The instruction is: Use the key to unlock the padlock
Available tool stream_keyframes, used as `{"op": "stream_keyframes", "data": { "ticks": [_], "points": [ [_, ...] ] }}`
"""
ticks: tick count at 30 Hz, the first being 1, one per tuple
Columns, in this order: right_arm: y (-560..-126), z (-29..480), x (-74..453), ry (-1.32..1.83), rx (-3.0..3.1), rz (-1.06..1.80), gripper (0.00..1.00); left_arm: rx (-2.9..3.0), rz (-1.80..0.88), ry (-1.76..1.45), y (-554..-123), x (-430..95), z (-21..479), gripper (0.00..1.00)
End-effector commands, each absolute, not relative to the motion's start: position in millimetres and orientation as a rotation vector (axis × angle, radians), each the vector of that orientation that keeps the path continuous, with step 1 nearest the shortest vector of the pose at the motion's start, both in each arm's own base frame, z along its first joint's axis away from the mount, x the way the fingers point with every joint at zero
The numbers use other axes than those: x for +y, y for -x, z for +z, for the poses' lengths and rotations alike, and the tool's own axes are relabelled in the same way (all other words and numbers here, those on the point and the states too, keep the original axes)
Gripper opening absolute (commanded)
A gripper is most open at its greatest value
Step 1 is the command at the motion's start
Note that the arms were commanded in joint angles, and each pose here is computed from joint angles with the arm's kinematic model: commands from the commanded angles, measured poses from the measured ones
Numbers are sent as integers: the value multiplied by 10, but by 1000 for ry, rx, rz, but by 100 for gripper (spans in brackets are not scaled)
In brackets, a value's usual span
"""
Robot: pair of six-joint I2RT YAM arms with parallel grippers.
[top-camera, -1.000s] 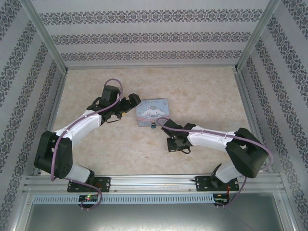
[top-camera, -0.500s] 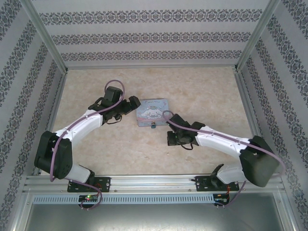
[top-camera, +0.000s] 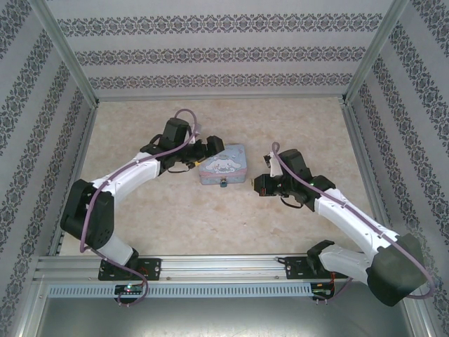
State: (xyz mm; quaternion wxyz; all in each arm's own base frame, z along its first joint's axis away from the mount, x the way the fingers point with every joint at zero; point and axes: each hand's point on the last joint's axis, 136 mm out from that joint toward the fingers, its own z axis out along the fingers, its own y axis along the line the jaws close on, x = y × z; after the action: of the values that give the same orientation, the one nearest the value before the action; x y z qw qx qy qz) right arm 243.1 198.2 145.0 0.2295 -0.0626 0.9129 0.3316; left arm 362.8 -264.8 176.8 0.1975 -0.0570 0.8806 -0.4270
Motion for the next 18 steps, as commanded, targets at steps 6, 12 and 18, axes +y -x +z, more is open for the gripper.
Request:
{"op": "stream_keyframes", "data": {
  "ticks": [6, 12, 18],
  "points": [
    [-2557, 1737, 2144, 294, 2422, 1050, 0, 2408, -1441, -46, -3453, -3198, 1964, 84],
    [-2637, 1689, 2172, 272, 2435, 1048, 0, 2433, -1485, -92, -3340, -3443, 1854, 70],
    [-2646, 1624, 2158, 250, 2451, 1039, 0, 2449, -1490, -118, -3259, -3558, 1782, 63]
  ]
}}
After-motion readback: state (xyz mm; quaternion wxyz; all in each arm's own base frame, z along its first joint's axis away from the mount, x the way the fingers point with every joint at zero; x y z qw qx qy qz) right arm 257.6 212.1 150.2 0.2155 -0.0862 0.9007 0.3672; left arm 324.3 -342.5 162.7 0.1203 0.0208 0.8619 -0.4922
